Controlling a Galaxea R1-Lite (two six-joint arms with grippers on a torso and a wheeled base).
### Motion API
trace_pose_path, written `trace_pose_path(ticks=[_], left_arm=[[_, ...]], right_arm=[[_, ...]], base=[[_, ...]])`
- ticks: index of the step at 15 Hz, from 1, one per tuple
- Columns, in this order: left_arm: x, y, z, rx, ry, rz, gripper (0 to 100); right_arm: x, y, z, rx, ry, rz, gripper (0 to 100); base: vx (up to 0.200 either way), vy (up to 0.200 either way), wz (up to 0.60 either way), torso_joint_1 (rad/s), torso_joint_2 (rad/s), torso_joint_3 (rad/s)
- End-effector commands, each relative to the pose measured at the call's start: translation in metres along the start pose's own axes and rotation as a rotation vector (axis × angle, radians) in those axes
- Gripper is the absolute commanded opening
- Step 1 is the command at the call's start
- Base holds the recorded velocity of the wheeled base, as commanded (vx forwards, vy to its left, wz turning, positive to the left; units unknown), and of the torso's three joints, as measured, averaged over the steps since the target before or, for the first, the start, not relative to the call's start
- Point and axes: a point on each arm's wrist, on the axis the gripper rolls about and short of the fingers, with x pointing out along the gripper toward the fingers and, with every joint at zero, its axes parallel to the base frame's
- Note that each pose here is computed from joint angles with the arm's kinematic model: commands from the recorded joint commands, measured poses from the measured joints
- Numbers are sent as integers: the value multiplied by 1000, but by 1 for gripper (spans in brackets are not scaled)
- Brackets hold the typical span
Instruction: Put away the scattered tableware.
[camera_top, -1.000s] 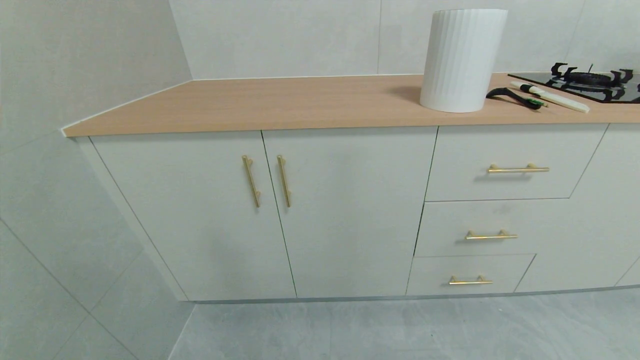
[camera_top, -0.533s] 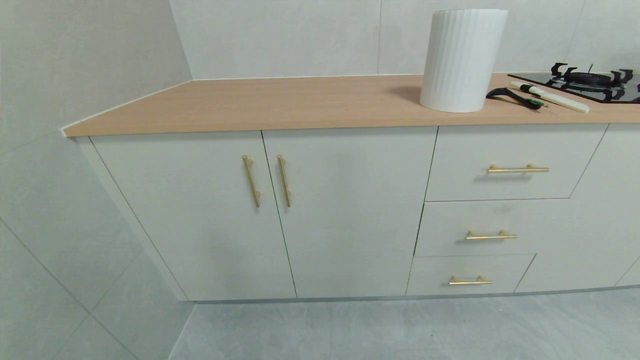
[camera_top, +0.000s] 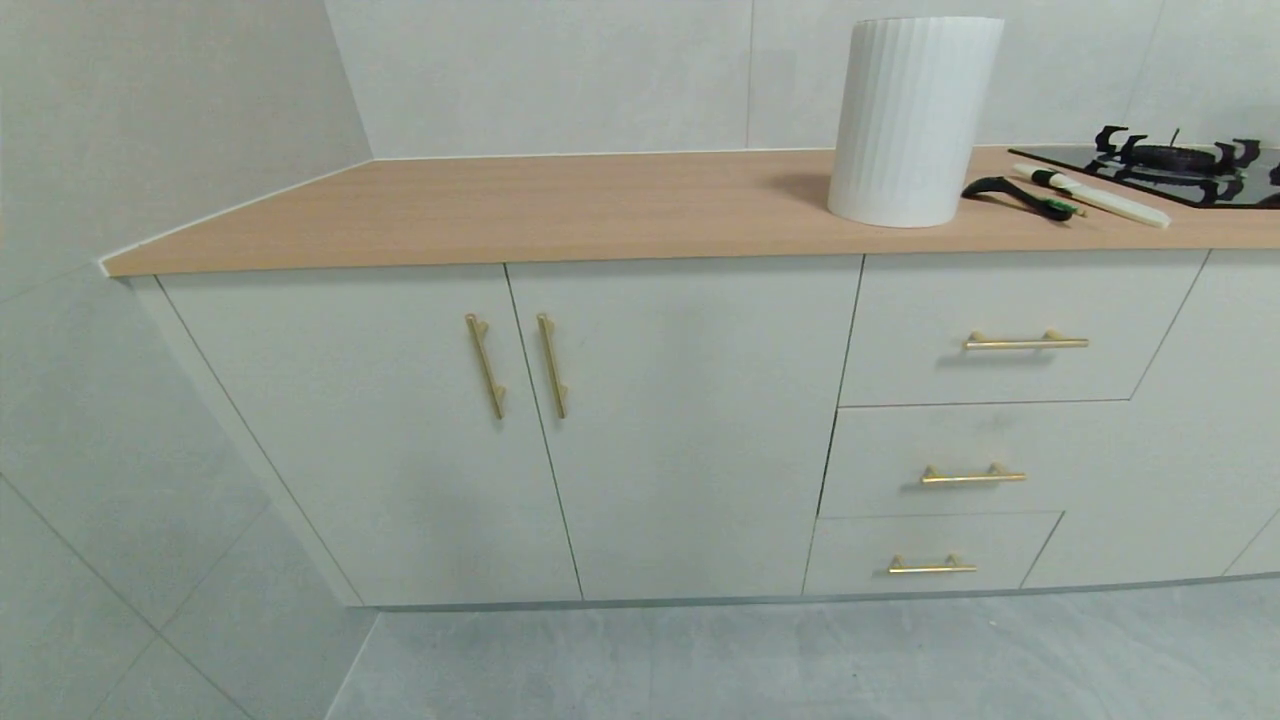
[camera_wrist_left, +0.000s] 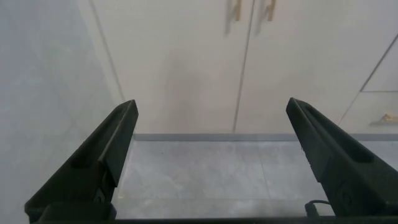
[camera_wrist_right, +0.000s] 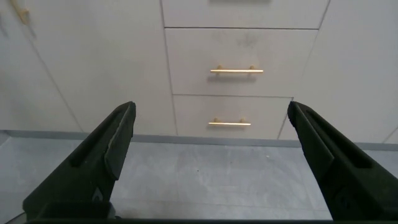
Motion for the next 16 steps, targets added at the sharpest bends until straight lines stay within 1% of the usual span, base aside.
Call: trace_pose_path(ticks=[1, 9, 16], left_arm=[[0, 0, 0, 1, 2, 1, 100], [0, 0, 0, -1, 2, 1, 100], [0, 0, 0, -1, 2, 1, 100]], right_arm=[[0, 0, 0, -1, 2, 1, 100], [0, 0, 0, 1, 2, 1, 100], [0, 0, 0, 1, 2, 1, 100]], base=[[0, -200, 0, -2, -2, 2], [0, -200, 0, 2, 5, 7], [0, 0, 0, 0, 0, 0]])
